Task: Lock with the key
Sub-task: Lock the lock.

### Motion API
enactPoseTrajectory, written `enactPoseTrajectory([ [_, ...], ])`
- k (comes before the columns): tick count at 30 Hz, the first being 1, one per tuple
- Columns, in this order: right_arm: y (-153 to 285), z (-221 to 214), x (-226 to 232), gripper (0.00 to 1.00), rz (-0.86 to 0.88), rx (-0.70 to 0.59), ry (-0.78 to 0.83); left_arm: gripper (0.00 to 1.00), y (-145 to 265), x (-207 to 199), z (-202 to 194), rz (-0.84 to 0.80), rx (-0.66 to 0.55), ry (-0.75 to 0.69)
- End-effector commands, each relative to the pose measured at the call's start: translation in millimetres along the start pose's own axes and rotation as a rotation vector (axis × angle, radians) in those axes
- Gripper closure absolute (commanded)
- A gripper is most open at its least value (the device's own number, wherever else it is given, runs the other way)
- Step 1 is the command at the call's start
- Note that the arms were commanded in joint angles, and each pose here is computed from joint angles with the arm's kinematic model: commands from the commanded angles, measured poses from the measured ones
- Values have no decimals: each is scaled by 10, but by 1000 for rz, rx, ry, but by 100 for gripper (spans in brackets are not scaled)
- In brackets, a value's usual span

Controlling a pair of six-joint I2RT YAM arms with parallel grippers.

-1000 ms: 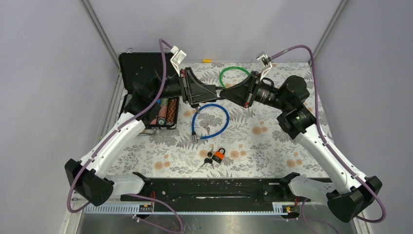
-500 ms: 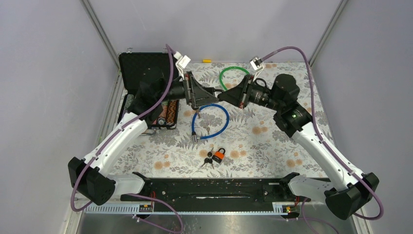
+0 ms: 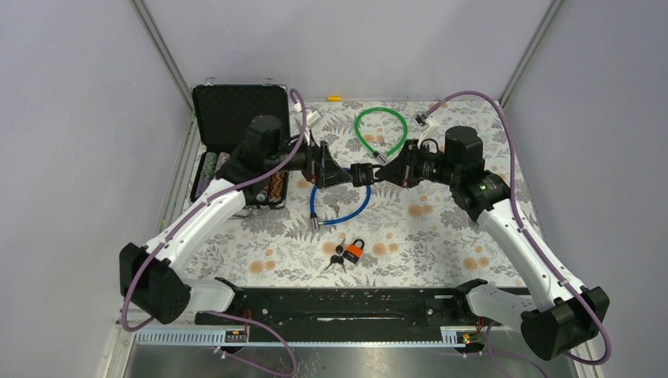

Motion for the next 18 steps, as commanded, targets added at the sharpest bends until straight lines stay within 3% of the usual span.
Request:
enactPoseTrajectory([
  [1, 218, 287, 261, 100, 94, -83, 189, 4, -95, -50, -90, -167, 114, -143],
  [9, 342, 365, 525, 100, 225, -116, 215, 7, -79, -60, -244, -300, 230, -300],
  [10, 353, 377, 544, 100, 232, -122, 219, 13, -68, -97, -266, -336, 240, -307],
  [13, 381, 410, 582, 100, 243, -141, 233, 48, -13, -189, -342, -439, 267, -327],
  [16, 406, 408, 638, 100, 279, -147, 248, 64, -12, -191, -357, -458, 272, -334],
  [18, 424, 404, 669, 100, 298, -150, 256, 66, -24, -184, -342, -463, 277, -324],
])
Point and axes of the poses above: each gripper's point midway between its finger pads, its own y axis back along the fingers, its own x axis along the line the jaws close on, z = x × y, the point moved 3 cm from there along y, back along the fingers, and after that the axes turned 13 degrees about y, right-handed, at the moved point
